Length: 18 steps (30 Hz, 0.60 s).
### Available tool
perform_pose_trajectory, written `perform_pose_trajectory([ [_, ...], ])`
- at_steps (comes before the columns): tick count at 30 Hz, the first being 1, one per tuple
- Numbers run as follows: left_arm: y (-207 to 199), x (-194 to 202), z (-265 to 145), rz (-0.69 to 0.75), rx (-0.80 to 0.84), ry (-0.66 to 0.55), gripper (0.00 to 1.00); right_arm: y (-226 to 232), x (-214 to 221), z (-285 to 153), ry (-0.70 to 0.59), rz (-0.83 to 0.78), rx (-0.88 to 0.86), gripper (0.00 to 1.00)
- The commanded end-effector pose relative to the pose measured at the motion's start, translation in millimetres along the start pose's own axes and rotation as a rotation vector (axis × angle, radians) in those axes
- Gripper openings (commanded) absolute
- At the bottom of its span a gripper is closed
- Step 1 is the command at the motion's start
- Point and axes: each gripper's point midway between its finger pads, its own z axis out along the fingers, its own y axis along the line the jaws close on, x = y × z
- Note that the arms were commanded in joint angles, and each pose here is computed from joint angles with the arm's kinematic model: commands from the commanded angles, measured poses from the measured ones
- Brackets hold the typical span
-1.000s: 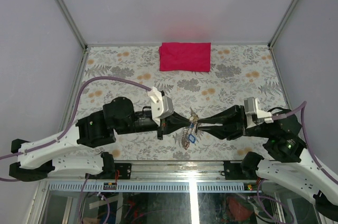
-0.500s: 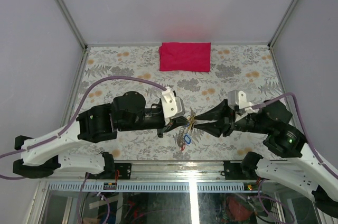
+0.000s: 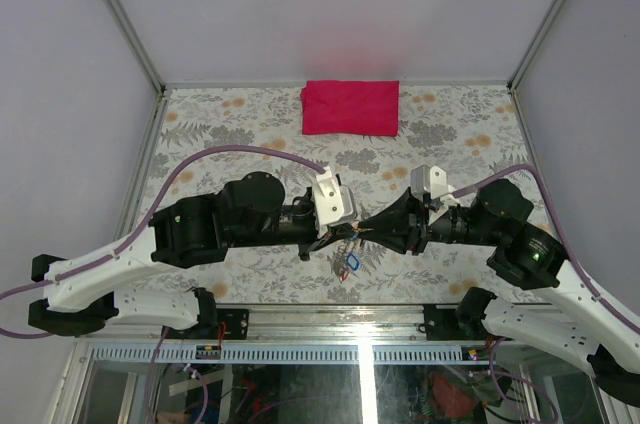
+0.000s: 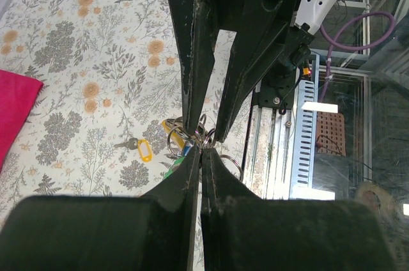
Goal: Put the keys on the keyring
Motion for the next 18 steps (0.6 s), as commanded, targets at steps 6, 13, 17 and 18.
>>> perform_pose_trajectory([
  [6, 5.2, -29.1, -12.4, 0.02, -0.028, -0.091, 0.0, 5.8, -20.7, -0.1, -0.05, -0.047, -0.033, 0.24],
  [13, 4.9, -29.0, -12.1, 0.017, -0.028, -0.09, 0.0, 6.8, -19.3, 3.6, -0.052, -0.04, -0.051, 0.24],
  [17, 6.2, -29.6, -12.2, 0.014, -0.035, -0.091, 0.0, 6.6, -19.5, 6.4, -0.057, -0.037, -0.059, 0.21],
  [18, 6.2, -29.8, -12.1, 0.013, -0.035, -0.092, 0.0, 6.7, -20.0, 6.8, -0.06, -0.038, -0.061, 0.21],
])
